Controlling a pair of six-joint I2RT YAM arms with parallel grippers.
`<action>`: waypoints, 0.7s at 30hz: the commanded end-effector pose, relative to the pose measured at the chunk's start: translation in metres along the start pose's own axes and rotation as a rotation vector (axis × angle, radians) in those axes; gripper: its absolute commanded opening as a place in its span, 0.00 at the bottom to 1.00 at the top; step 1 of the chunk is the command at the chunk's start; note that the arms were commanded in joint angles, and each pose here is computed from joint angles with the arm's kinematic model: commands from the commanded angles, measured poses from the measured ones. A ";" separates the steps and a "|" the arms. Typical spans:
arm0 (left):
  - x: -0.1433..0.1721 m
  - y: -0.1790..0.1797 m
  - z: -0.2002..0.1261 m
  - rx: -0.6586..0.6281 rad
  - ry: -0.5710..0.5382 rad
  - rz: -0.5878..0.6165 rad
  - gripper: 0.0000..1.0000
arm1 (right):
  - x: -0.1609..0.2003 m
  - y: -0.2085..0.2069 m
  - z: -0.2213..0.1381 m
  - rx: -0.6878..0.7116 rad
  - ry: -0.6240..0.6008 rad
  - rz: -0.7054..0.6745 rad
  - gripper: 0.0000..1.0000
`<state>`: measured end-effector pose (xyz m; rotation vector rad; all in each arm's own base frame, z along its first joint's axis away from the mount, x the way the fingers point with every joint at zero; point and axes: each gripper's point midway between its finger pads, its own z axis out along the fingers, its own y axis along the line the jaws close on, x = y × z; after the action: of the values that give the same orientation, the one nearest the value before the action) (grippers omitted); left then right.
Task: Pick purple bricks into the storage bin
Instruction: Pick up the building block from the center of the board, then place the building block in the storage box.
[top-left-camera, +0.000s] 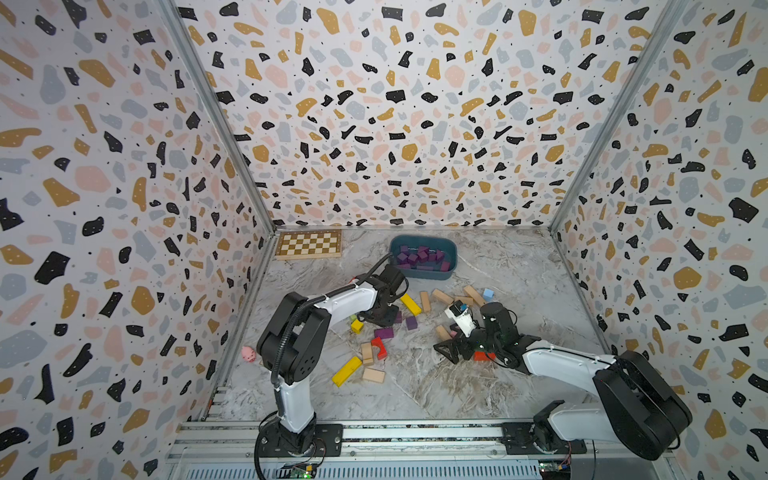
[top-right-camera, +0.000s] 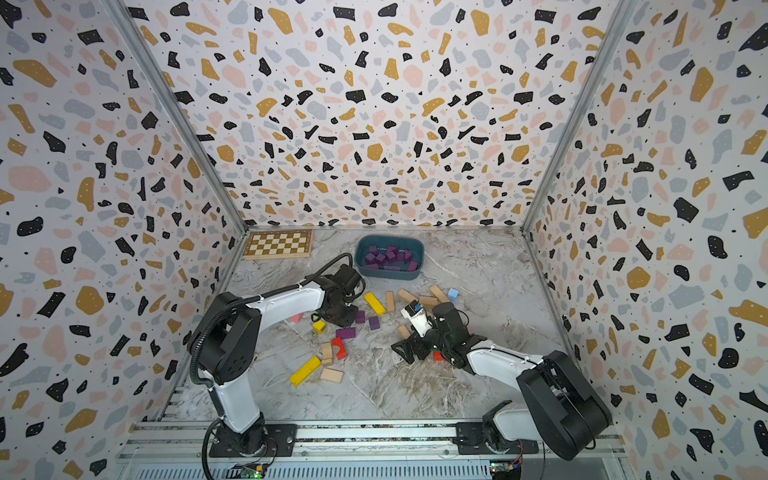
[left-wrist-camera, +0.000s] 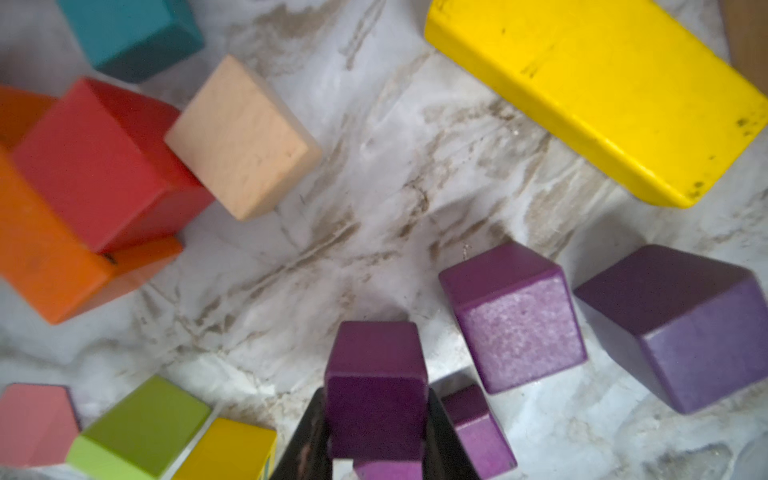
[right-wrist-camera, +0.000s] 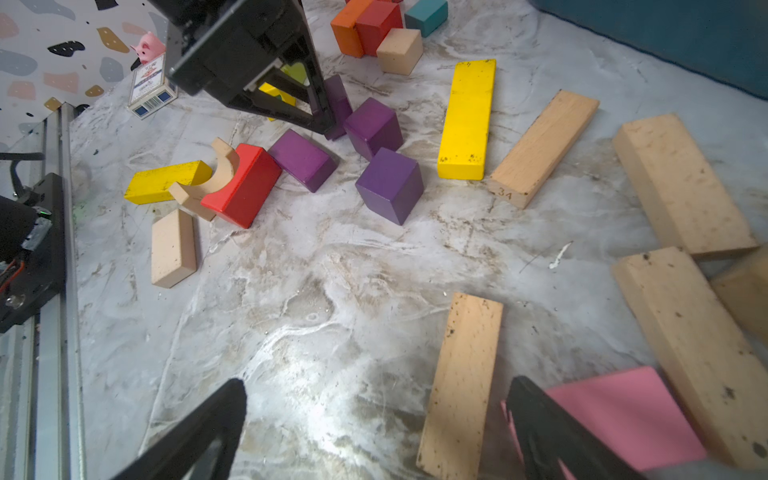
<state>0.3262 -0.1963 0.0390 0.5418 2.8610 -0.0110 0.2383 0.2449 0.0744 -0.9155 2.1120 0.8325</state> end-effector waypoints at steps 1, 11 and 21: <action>-0.023 0.006 -0.037 -0.017 -0.073 0.000 0.07 | -0.012 0.005 0.000 -0.019 -0.015 -0.014 1.00; -0.093 0.002 -0.094 -0.027 -0.233 0.073 0.06 | -0.013 0.000 -0.001 0.009 -0.019 -0.009 1.00; -0.189 -0.027 -0.090 0.043 -0.313 0.112 0.02 | -0.013 -0.002 -0.004 0.030 -0.019 -0.015 1.00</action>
<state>0.4592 -0.2801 0.1745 0.6095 2.5092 -0.1214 0.2407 0.2435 0.0735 -0.9071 2.1176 0.8107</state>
